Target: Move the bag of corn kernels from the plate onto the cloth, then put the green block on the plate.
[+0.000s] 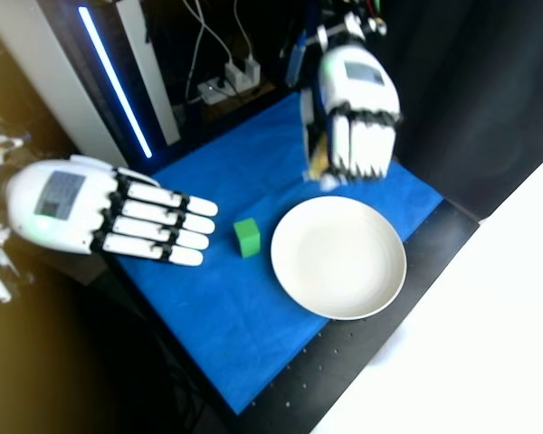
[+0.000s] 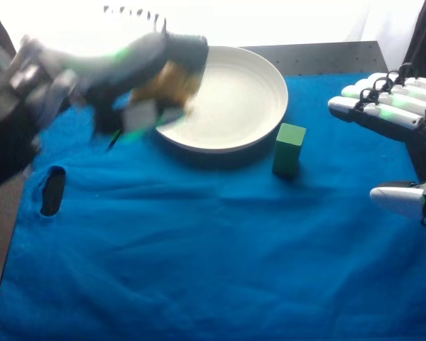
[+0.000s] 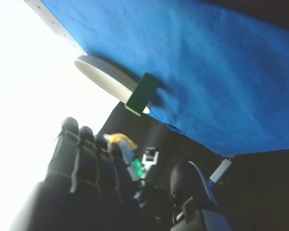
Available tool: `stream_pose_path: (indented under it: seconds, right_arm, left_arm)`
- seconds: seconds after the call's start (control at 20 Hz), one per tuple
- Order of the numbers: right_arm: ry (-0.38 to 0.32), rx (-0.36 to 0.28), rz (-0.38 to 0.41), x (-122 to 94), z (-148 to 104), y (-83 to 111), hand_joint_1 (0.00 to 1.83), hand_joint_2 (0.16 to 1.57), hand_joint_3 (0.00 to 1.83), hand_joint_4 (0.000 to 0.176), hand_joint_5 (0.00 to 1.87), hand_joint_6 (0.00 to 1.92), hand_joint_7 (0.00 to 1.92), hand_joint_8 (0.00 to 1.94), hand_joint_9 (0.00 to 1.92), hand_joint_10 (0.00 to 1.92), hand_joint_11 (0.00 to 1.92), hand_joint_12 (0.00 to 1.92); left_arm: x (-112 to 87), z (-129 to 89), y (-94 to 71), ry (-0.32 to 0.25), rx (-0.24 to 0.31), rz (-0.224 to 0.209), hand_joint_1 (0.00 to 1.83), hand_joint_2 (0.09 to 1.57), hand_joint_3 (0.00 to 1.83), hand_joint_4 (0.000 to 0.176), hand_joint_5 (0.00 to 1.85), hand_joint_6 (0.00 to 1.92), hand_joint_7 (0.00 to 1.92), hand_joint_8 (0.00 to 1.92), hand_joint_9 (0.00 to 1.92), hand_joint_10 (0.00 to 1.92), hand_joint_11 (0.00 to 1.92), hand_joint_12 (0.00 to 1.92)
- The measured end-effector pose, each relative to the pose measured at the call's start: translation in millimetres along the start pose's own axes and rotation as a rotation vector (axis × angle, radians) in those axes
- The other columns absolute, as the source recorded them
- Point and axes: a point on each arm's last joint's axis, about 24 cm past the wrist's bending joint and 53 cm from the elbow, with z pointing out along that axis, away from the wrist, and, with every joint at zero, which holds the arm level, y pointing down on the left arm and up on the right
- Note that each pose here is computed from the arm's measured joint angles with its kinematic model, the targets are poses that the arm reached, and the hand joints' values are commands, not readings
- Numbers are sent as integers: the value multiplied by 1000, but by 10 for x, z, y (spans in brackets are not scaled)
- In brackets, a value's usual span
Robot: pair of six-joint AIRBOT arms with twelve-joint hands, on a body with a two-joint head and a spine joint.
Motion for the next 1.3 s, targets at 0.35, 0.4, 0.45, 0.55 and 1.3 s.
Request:
stream_pose_path:
  seconds: [0.35,0.4,0.45,0.55,1.3]
  right_arm:
    - [6,10,12,34,-13,-23,361,1328,1,0,0,0,0,0,0,0,0,0]
    - [4,11,14,31,-13,-25,359,1329,1,0,0,0,0,0,0,0,0,0]
    - [4,10,14,28,-13,-21,384,1326,0,0,0,0,0,0,0,0,0,0]
    - [6,8,14,35,-13,-18,374,1322,0,0,0,0,0,0,0,0,0,0]
    - [0,-43,73,31,357,-10,683,1211,0,0,0,0,0,0,74,29,0,473]
  left_arm:
    - [586,-592,-143,102,43,-118,563,1208,0,92,50,272,29,135,16,151,0,383]
    - [655,-599,-137,114,35,-139,444,1138,0,111,9,54,5,26,2,29,0,76]
    - [708,-596,-119,120,23,-165,319,1068,0,138,1,10,0,4,0,5,0,14]
    - [744,-617,-93,125,14,-173,194,1011,0,141,0,0,0,0,0,0,0,0]
    - [161,-923,552,-161,-178,-274,359,1146,6,159,0,0,0,0,0,0,0,0]
